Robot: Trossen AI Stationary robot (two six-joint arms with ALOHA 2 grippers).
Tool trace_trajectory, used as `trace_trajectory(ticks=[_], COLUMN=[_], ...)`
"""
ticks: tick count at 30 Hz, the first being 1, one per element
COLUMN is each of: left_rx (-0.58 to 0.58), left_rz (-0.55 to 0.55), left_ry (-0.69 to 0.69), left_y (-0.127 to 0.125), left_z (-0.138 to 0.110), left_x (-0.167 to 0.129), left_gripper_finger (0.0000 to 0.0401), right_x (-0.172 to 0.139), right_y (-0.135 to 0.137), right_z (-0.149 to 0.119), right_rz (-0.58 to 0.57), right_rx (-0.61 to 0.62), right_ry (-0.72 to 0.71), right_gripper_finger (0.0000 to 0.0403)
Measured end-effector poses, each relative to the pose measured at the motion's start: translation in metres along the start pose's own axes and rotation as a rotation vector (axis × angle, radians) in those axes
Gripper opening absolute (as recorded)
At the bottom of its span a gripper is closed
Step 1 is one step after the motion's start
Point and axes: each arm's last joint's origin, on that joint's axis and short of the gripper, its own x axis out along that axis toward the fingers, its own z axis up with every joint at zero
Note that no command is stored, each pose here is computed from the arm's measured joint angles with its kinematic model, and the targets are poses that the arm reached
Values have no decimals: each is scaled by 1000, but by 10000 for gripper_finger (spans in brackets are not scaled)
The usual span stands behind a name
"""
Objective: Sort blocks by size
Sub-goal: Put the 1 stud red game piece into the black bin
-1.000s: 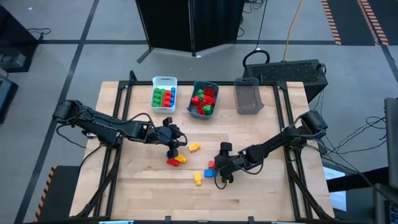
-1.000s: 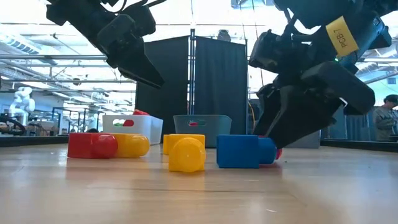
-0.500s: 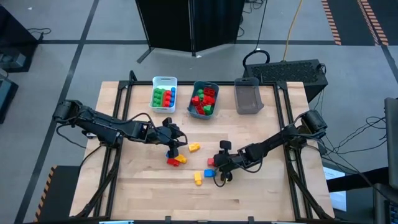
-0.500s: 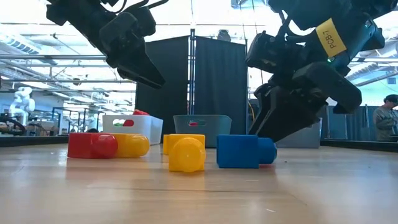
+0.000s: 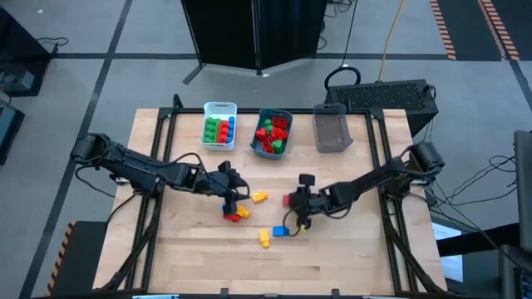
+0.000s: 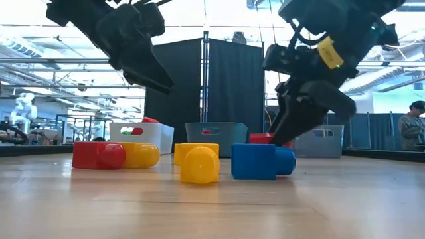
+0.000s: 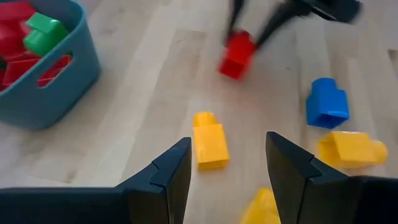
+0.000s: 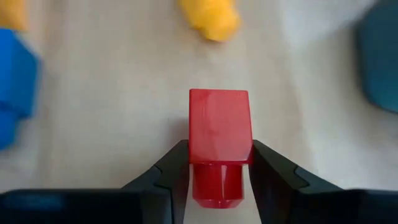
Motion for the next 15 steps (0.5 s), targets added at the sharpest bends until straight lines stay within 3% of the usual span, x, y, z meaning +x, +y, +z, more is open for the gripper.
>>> trace_trajectory(ticks=[5,12,15], left_rx=[20,36,37], left_rz=[-24,-48,-49], left_ry=[4,-4,-4], left_y=[-8,-15,-15], left_z=[-2,-3,-4], left_x=[-2,-4,-4], left_gripper_finger=[160,160,160], right_x=[-18,-60,-75], right_y=[-26,-62,-86], right_z=[3,7,3], right_rz=[-122,-391,-473], right_rx=[5,67,107], right_ry=[22,-35,6], right_gripper_finger=[125,125,125])
